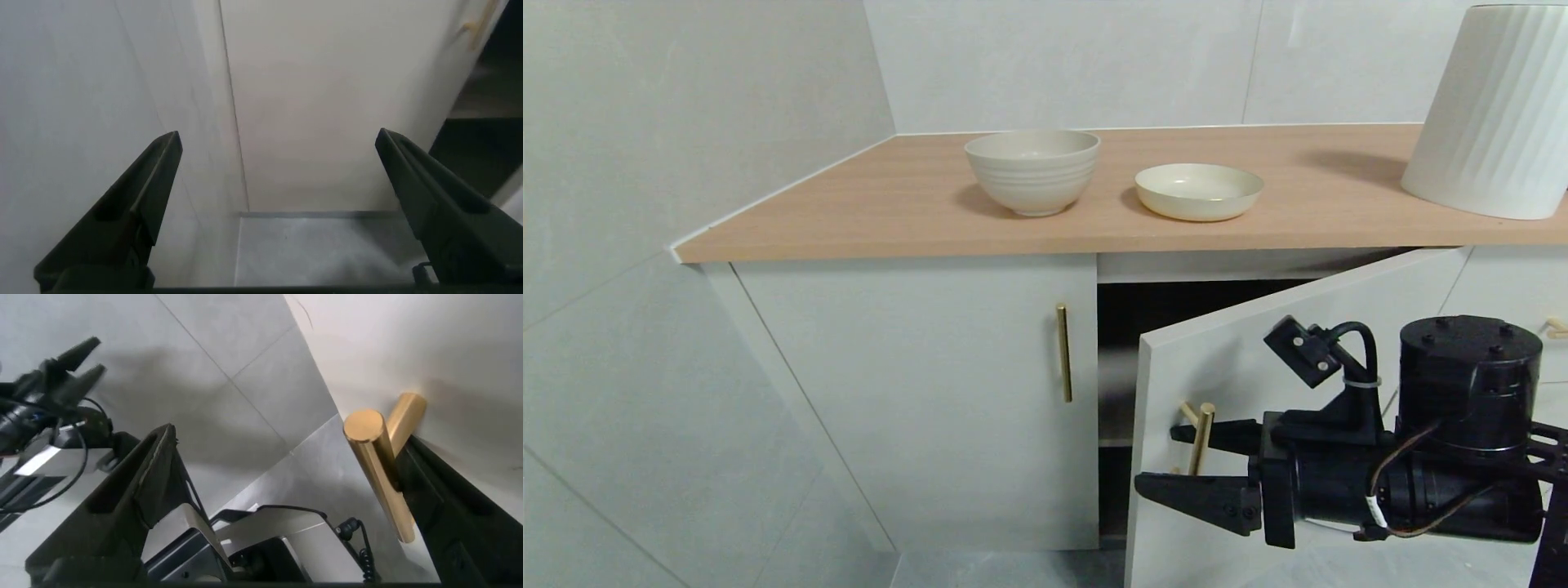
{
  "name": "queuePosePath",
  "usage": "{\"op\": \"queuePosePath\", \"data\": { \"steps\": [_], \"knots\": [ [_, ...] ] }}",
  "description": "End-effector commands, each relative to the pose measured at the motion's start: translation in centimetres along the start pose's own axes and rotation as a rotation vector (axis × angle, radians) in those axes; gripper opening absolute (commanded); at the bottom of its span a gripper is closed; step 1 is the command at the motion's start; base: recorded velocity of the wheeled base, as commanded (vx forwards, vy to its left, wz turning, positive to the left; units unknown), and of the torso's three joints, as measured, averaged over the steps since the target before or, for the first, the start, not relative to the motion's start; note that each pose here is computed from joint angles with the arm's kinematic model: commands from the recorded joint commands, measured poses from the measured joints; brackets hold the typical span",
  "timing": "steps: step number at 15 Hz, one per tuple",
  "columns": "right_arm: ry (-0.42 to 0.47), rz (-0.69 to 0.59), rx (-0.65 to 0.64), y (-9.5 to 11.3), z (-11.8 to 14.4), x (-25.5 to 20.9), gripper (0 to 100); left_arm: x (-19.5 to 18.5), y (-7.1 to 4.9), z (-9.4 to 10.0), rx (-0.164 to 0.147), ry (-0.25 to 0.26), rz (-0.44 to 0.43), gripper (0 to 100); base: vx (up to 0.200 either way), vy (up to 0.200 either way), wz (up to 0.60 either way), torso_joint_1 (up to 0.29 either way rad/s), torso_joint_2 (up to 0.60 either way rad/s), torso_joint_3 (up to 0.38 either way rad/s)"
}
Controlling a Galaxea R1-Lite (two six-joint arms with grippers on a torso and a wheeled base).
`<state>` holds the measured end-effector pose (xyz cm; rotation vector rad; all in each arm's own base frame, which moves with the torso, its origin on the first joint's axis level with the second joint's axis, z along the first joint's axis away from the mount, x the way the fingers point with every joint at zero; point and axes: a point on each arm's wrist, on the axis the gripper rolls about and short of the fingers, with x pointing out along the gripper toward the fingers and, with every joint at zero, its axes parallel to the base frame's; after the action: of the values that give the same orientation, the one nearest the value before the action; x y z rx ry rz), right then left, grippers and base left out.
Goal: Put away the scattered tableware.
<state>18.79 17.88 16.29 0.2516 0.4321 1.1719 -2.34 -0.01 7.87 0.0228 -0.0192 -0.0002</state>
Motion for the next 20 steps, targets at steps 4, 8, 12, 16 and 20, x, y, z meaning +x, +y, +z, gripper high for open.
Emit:
{"op": "queuePosePath", "data": {
  "steps": [4, 8, 12, 16, 20],
  "knots": [
    [-0.005, 0.008, -0.004, 0.2, 0.0, -0.3, 100, -1.5, -0.5, 6.9, -0.134, -0.029, -0.331, 100, 0.0, 0.0, 0.0, 0.0, 0.0, 0.0],
    [-0.007, 0.009, -0.006, 0.2, 0.1, -0.3, 100, 3.9, -0.7, 14.5, -0.169, 0.152, -0.493, 100, 0.0, 0.0, 0.0, 0.0, 0.0, 0.0],
    [-0.011, 0.01, -0.007, 0.3, 0.2, -0.3, 100, 12.3, -1.8, 15.4, -0.139, 0.372, -0.71, 100, 0.0, 0.0, 0.0, 0.0, 0.0, 0.0],
    [-0.004, 0.022, -0.008, 0.6, 0.1, -0.1, 100, 18.6, -4.7, 13.7, -0.153, 0.448, -0.838, 100, 0.0, 0.0, 0.0, 0.0, 0.0, 0.0],
    [0.003, 0.035, -0.012, 0.9, -0.1, 0.0, 100, 21.3, -7.7, 12.0, -0.29, 0.507, -0.913, 100, 0.0, 0.0, 0.0, 0.0, 0.0, 0.0]
  ]
}}
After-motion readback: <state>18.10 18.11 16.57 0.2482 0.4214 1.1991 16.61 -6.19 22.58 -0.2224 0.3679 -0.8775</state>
